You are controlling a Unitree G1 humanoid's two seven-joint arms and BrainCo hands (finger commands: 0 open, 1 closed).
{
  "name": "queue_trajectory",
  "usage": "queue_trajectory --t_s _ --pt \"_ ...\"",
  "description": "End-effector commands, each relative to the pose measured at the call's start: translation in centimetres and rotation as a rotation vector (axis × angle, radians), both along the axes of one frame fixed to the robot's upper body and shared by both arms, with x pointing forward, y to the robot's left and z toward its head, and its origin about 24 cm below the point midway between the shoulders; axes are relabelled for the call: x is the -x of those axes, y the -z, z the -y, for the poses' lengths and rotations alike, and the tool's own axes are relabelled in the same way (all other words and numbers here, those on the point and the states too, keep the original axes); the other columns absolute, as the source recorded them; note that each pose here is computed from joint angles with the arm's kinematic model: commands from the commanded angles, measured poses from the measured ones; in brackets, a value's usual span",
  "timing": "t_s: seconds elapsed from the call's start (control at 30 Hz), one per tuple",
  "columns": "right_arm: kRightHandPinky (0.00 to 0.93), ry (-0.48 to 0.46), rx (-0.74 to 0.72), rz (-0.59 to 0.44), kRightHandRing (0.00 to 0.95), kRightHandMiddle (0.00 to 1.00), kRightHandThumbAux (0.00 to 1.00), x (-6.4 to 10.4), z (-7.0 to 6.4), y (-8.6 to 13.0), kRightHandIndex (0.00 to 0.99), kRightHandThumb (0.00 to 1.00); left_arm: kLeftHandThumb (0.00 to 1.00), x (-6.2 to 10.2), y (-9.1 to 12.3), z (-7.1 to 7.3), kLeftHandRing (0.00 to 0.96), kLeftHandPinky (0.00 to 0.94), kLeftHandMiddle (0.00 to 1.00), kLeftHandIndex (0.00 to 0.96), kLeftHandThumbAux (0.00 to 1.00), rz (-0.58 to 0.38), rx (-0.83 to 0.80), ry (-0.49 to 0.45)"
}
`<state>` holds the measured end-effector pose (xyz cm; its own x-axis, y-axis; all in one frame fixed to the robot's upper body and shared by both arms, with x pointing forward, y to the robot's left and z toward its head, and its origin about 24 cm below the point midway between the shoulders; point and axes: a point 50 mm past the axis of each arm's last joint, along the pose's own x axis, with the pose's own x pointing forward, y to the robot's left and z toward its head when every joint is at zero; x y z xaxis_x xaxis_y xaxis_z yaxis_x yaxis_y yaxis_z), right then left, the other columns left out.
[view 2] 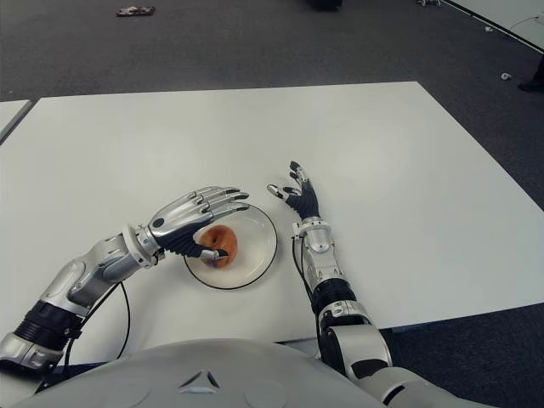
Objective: Put the apples into the plate.
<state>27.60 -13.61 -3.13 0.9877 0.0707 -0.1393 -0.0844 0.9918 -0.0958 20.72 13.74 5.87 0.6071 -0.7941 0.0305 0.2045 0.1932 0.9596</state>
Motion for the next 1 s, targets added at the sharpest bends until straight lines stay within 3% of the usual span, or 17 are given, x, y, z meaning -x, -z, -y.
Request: queue_trajectory --t_s 0.03,0.47,0.57,0.73,0.87,1.0 --pt "0.152 0.005 0.000 -0.134 0.071 0.020 0.708 1.5 0.2 2.3 0.000 0.118 0.064 -0.1 0.2 -0.1 0.000 0.000 0.000 0.000 0.274 -0.015 -0.024 -0.009" --pt "0.143 -0.001 -0.002 -0.134 0.070 0.020 0.712 1.5 0.1 2.3 0.000 0.123 0.054 -0.3 0.0 -0.5 0.000 0.000 0.000 0.000 0.286 -0.031 0.006 -0.041" --pt "0.129 -0.003 0.001 -0.134 0.064 0.018 0.706 1.5 0.1 2.3 0.000 0.115 0.051 -1.3 -0.5 -1.2 0.000 0.000 0.000 0.000 0.289 -0.035 0.061 -0.083" --pt "0.118 -0.005 0.010 -0.137 0.055 0.015 0.694 1.5 0.0 2.4 0.000 0.105 0.055 -4.4 -3.0 -4.2 0.000 0.000 0.000 0.000 0.297 -0.075 0.347 -0.276" --pt "0.120 -0.004 0.012 -0.140 0.052 0.015 0.686 1.4 0.0 2.4 0.000 0.102 0.052 -5.4 -3.3 -6.0 0.000 0.000 0.000 0.000 0.317 -0.106 0.544 -0.408" --pt "0.119 -0.006 0.012 -0.142 0.048 0.010 0.681 1.4 -0.1 2.4 0.000 0.104 0.017 -7.0 -3.1 -7.9 0.000 0.000 0.000 0.000 0.357 -0.063 0.811 -0.615"
